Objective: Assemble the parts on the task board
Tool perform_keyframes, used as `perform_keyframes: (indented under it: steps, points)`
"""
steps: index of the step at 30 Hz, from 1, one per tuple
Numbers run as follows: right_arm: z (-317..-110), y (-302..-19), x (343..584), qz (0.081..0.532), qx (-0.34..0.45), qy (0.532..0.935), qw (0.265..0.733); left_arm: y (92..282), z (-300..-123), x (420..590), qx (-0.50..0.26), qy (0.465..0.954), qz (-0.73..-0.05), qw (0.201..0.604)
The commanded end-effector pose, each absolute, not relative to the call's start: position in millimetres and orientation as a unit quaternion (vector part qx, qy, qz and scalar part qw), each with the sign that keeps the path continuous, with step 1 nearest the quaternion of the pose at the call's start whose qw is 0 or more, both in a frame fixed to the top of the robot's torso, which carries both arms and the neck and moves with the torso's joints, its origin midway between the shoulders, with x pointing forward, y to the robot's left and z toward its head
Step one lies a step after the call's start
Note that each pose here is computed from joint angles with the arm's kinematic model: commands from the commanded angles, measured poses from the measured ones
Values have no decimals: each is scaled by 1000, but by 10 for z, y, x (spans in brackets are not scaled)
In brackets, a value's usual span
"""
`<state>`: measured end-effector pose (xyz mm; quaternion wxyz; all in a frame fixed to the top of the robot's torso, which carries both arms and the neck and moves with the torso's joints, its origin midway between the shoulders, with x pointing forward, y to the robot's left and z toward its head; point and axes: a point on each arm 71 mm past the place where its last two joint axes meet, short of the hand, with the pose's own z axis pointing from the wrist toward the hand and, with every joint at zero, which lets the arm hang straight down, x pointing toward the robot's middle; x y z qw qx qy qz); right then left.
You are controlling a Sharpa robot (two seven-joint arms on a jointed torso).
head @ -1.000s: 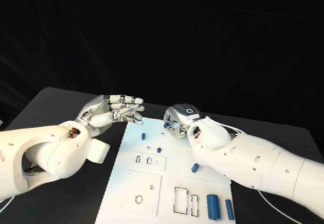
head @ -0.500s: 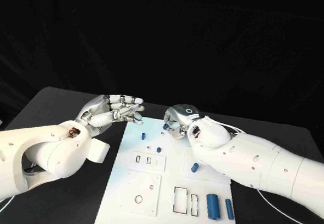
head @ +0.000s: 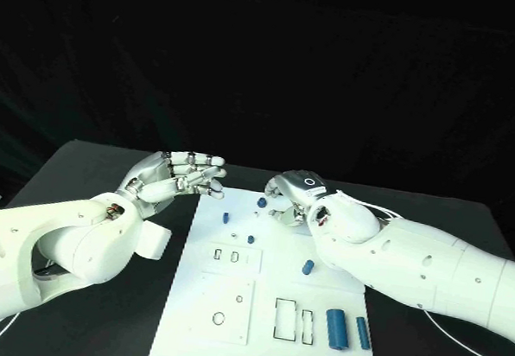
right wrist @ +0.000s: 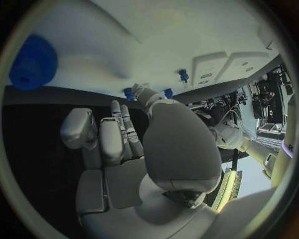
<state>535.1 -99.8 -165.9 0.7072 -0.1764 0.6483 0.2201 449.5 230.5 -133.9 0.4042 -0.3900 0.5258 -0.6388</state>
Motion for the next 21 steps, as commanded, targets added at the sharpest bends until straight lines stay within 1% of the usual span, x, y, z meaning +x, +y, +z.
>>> perform_keyframes:
  steps: [1, 8, 12, 15, 17, 21]
  points:
    - [-1587, -1153, 5291, 233, -154, 636, 719, 2304, -1324, 4494, -386, 525, -646, 398]
    - [-1437, -1589, 5137, 247, -110, 633, 726, 2334, -1324, 4496, -386, 524, -646, 399]
    - [-1414, -1837, 5124, 253, -54, 657, 708, 2324, -1326, 4501, -384, 524, -648, 397]
    - [-1440, -2008, 5163, 245, -20, 683, 688, 2310, -1331, 4508, -384, 524, -649, 395]
    - [-1471, -2118, 5192, 235, -4, 702, 672, 2306, -1335, 4515, -384, 524, -650, 395]
    - [-1505, -2221, 5229, 221, 5, 720, 658, 2319, -1340, 4525, -384, 523, -648, 398]
